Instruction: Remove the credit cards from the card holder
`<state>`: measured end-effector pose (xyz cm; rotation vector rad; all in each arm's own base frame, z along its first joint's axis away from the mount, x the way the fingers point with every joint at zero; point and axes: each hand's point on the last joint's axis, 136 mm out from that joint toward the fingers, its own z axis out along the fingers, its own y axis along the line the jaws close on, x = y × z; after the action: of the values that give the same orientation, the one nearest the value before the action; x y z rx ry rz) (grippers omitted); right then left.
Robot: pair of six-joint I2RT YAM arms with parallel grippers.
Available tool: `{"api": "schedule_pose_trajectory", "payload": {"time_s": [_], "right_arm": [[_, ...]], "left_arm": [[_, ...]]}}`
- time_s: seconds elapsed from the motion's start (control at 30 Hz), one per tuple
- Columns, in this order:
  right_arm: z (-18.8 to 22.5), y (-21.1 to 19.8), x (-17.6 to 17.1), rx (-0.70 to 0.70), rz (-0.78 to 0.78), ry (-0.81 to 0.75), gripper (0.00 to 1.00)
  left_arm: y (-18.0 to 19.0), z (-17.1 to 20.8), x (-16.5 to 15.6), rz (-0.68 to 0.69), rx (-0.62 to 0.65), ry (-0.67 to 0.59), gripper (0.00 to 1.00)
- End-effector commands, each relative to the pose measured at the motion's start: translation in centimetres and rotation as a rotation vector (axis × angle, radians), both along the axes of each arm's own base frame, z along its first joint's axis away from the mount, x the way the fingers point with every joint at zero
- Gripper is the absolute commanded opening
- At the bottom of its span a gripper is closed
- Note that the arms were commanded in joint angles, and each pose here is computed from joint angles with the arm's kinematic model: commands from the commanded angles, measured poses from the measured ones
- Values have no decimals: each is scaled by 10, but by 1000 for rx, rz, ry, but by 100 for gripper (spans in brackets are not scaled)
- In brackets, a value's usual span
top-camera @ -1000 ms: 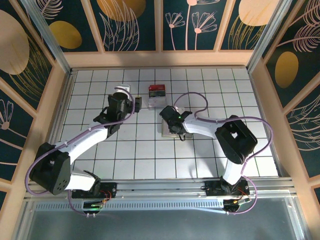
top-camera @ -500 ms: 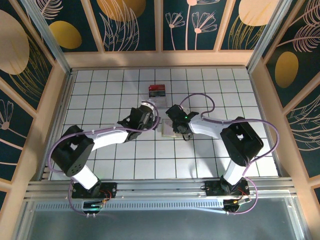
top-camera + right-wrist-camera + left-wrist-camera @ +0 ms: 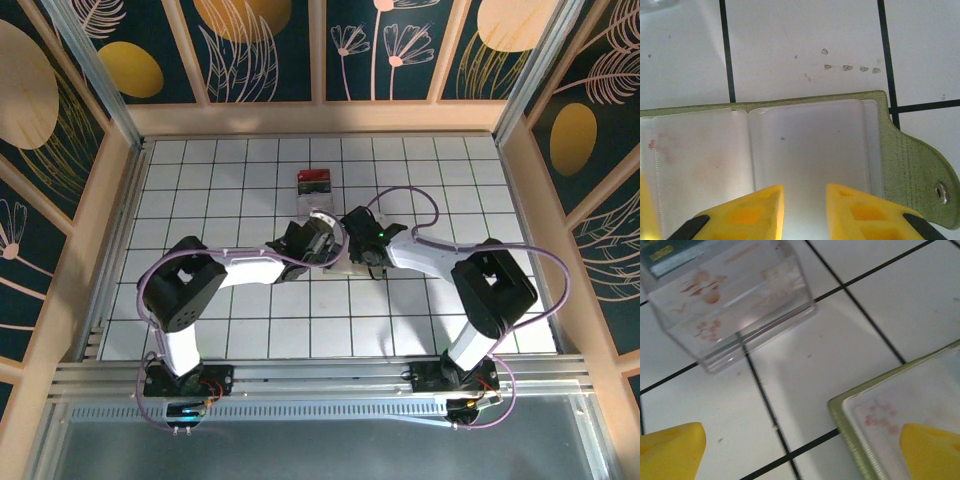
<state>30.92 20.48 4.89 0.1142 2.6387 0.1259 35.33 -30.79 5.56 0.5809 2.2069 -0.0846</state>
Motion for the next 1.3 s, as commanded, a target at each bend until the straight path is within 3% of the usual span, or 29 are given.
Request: {"api": "schedule_pose_trajectory", "payload": {"time_s": [0.0, 0.27, 0.4, 0.7, 0.93, 1.27], "right_arm": [[12, -7, 1, 39, -42, -33, 29], [30, -29, 0, 72, -106, -80, 29], [42, -29, -2, 92, -89, -116, 28], [55, 20, -15, 79, 32, -128, 27], [30, 78, -26, 47, 167, -42, 28], [-5, 81, -28, -12, 170, 44, 42]], "left_arm": [[-15, 8, 4, -18, 42, -50, 99], [-25, 2, 8, 9, 41, -50, 99], [-18, 15, 11, 96, -32, -62, 99], [52, 54, 31, 405, -250, -57, 99], [100, 63, 34, 568, -276, -95, 99], [136, 59, 31, 681, -256, -118, 99]]}}
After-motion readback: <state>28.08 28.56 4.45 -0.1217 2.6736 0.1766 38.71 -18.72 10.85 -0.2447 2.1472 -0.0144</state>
